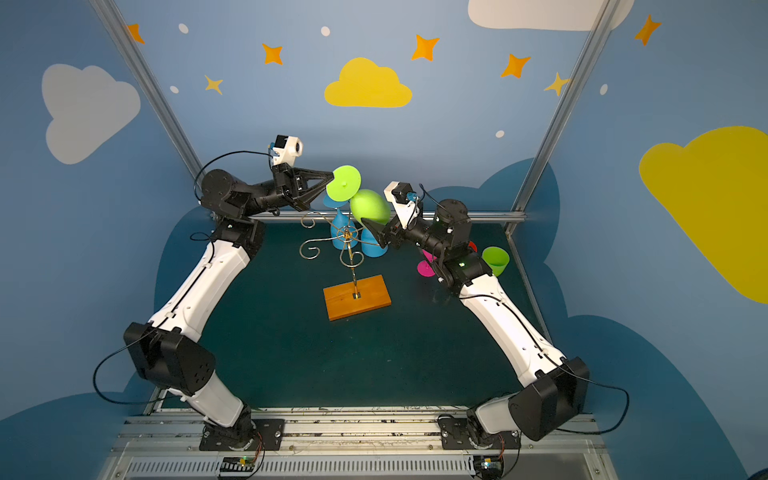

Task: Take the wine glass off the wine glass rack
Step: 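Carry the glass above the rack with the left gripper while the right gripper approaches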

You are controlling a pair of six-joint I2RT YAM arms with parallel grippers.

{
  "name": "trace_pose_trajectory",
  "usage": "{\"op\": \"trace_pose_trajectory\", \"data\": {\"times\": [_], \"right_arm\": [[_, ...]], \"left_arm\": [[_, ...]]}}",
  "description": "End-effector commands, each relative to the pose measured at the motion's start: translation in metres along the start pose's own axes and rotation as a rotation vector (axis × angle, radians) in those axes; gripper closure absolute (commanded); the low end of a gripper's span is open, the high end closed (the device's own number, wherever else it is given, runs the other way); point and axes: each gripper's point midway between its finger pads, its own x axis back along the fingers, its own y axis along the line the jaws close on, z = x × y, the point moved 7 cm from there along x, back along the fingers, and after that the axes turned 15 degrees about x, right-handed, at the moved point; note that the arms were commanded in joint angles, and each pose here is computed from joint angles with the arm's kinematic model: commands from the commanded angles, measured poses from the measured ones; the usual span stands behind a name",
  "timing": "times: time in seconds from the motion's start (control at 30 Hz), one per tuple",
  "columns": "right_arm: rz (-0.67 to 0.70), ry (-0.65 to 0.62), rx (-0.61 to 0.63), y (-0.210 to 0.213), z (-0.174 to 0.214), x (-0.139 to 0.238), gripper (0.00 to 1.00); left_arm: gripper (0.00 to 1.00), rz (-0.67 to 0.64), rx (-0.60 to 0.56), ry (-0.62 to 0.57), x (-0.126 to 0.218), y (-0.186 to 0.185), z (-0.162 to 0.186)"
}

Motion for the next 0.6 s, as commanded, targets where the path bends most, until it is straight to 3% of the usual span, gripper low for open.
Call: {"op": "trace_pose_trajectory", "data": {"times": [0.0,0.43,0.57], "right_arm": [[-0.005,-0.055,0.038,-0.003,-0.018,-0.005,0.12],[-0.038,-0.027,0.018,0.006,-0.011,-0.025,0.12],[-0.039,-0.018,0.013,0.008,-0.010,-0.025,0.16]], "left_arm": [[0.97,0.030,-0.053,0.016,-0.003,-0.011,0.004],[0.97,0.061,-0.036,0.025,-0.005,-0.013,0.003],[0.97,0.069,-0.034,0.022,-0.005,-0.013,0.002]]}}
